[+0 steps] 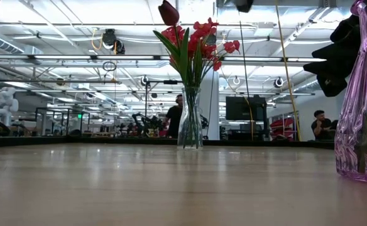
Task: Sort flowers into vase by color
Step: Return to Home Position
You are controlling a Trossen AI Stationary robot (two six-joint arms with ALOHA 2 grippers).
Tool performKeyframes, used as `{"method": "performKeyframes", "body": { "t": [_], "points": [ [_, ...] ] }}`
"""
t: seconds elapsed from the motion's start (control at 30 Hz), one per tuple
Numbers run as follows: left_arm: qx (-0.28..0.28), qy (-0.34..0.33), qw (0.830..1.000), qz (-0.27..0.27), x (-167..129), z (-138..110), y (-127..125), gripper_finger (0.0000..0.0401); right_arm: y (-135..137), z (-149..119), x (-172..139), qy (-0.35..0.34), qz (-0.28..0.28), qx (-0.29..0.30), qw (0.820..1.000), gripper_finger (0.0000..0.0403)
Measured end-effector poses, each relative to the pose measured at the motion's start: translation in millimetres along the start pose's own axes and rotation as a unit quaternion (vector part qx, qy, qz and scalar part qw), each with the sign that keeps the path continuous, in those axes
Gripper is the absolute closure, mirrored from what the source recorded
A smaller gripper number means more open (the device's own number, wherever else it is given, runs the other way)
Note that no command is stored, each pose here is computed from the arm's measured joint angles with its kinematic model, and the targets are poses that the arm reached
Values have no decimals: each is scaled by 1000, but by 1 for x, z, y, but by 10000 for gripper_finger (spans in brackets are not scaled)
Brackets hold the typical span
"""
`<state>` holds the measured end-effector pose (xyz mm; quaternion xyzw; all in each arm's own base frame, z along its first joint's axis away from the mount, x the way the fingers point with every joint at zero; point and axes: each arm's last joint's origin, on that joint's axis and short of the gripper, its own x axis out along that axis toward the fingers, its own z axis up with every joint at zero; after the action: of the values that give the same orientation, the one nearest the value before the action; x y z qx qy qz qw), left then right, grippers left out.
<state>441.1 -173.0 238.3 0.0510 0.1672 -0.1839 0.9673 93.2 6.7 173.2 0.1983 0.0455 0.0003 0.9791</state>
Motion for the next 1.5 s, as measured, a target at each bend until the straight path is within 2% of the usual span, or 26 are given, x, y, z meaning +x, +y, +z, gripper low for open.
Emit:
{"method": "performKeyframes", "body": {
  "t": [0.37, 0.53, 0.63, 0.77, 0.97, 1.13, 1.33, 1.5],
  "points": [
    [-13, 34, 999, 4, -39, 28, 1, 253, 0, 0, 0, 0, 0, 0, 1000, 259],
    [8, 117, 992, 48, -68, 31, 17, 253, 0, 0, 0, 0, 0, 0, 1000, 259],
    [1, 179, 981, 76, -86, 27, 31, 253, 0, 0, 0, 0, 0, 0, 1000, 259],
    [6, 257, 963, 85, -102, 17, 51, 253, 0, 0, 0, 0, 0, 0, 1000, 259],
    [-50, 306, 947, 87, -114, -19, 85, 253, 0, 0, 0, 0, 0, 0, 1000, 259],
    [-94, 265, 952, 118, -146, -58, 92, 253, 0, 0, 0, 0, 0, 0, 1000, 259],
    [-104, 137, 973, 152, -194, -99, 83, 253, 0, 0, 0, 2, -1, 0, 1000, 259],
    [-129, 46, 977, 165, -230, -134, 70, 253, 0, 0, 1, 4, -2, 0, 1000, 259]
  ]
}}
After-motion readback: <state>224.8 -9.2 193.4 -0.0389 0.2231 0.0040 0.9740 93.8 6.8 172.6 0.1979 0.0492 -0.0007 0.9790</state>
